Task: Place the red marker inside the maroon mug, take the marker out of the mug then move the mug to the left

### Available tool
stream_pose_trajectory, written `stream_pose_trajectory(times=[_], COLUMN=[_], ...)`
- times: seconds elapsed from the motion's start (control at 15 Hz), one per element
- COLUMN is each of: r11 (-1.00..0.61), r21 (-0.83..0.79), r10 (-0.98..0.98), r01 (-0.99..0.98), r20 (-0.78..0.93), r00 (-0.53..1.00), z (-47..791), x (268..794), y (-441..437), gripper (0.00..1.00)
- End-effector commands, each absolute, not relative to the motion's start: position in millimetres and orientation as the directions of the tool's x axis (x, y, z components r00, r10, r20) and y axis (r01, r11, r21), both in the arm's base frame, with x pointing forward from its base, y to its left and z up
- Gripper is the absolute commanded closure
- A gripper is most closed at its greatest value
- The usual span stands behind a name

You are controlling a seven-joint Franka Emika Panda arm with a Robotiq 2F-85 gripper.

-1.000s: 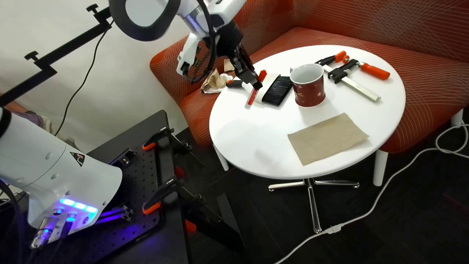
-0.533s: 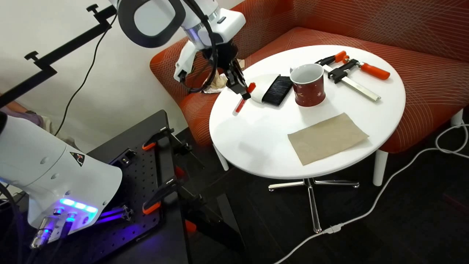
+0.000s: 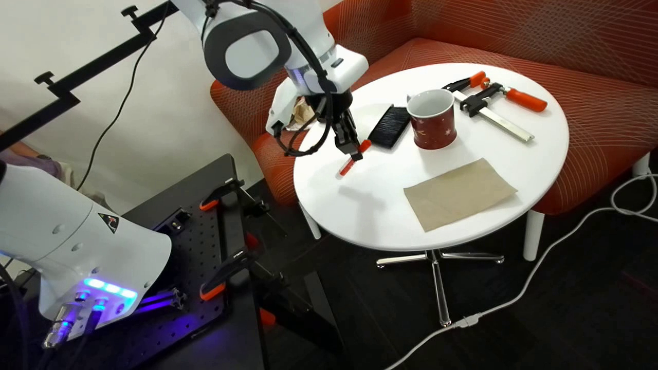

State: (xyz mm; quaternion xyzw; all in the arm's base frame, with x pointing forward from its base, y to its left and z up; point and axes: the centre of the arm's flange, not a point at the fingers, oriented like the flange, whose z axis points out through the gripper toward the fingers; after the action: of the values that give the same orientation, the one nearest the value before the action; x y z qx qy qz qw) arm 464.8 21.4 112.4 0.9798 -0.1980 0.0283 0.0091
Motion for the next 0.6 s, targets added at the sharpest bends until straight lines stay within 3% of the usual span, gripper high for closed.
stream_pose_trajectory(times=[0.0,0.33,0.4,0.47,0.53], r11=[-0.914,-0.910,-0.910,-0.908,-0.906], r21=[0.002,0.016,0.017,0.024,0.025], r10=[-0.406,-0.414,-0.414,-0.418,-0.421], r01=[-0.407,-0.414,-0.414,-0.419,-0.421], r20=[0.035,0.017,0.018,0.023,0.027], r00=[0.913,0.910,0.910,0.908,0.907], z=[86,71,70,70,71], x=[484,494,495,496,496], y=[19,17,17,17,16], gripper=[0.95,0.95,0.89,0.56,0.55])
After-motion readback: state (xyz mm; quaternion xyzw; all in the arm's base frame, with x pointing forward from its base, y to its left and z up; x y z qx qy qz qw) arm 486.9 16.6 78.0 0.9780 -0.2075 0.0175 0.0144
